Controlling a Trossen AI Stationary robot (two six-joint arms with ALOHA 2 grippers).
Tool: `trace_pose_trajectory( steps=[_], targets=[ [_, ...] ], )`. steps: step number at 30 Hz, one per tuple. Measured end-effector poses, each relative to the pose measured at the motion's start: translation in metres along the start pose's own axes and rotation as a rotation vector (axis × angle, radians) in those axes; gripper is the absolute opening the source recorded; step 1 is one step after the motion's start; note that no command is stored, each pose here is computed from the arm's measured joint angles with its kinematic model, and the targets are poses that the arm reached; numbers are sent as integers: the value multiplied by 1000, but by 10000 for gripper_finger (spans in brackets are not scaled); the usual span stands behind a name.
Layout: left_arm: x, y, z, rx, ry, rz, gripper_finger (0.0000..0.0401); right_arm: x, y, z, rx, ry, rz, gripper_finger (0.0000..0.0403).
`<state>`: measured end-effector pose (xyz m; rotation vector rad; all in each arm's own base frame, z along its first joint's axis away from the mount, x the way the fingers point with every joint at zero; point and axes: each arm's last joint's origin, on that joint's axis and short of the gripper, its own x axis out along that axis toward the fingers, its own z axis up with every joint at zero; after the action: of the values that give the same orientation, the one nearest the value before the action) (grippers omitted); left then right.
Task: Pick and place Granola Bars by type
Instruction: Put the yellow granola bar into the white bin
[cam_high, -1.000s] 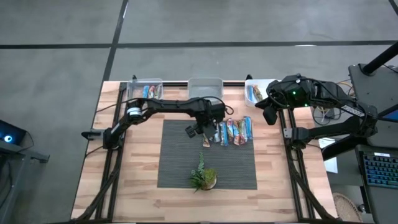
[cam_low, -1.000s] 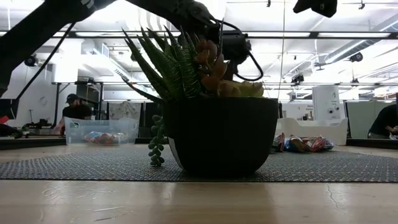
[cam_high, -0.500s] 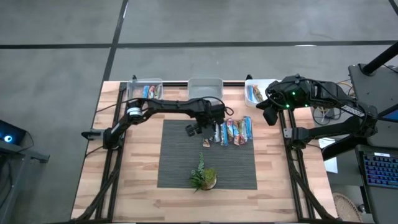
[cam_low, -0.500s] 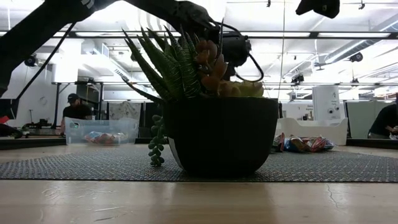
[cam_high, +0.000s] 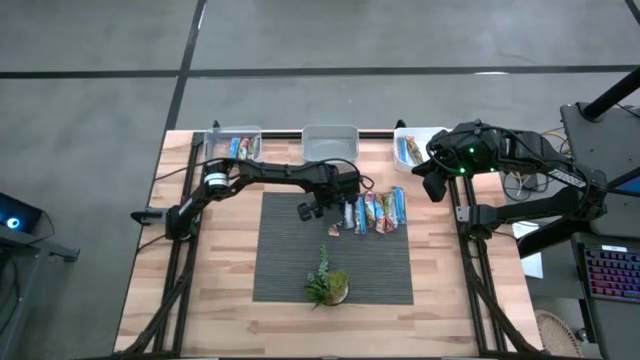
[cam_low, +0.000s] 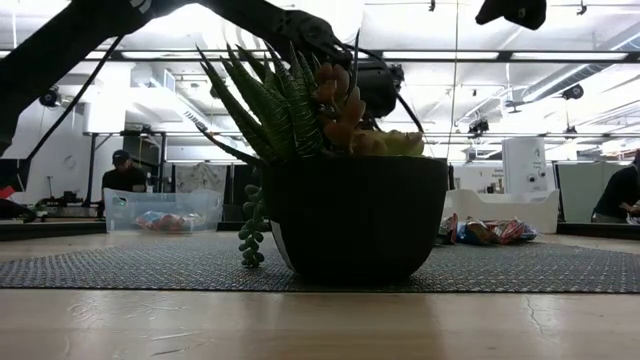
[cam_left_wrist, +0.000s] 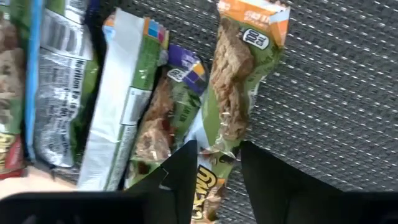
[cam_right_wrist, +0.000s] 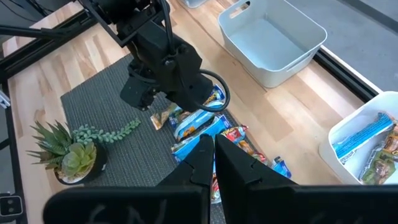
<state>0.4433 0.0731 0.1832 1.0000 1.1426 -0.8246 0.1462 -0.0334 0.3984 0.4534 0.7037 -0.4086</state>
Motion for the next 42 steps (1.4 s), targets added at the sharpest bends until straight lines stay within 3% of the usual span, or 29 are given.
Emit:
trace_pose_trajectory(
  steps=[17,28,42],
  targets=[
    [0,1,3,44,-31,10,108,2,0,-1,-2,7,-3,9],
    [7,-1,3,-112,-27,23,108,2,0,-1,-2,8,-3,9],
    [8,-1,4,-109,-21,26,105,2,0,-1,-2,7,-4,9]
  ],
)
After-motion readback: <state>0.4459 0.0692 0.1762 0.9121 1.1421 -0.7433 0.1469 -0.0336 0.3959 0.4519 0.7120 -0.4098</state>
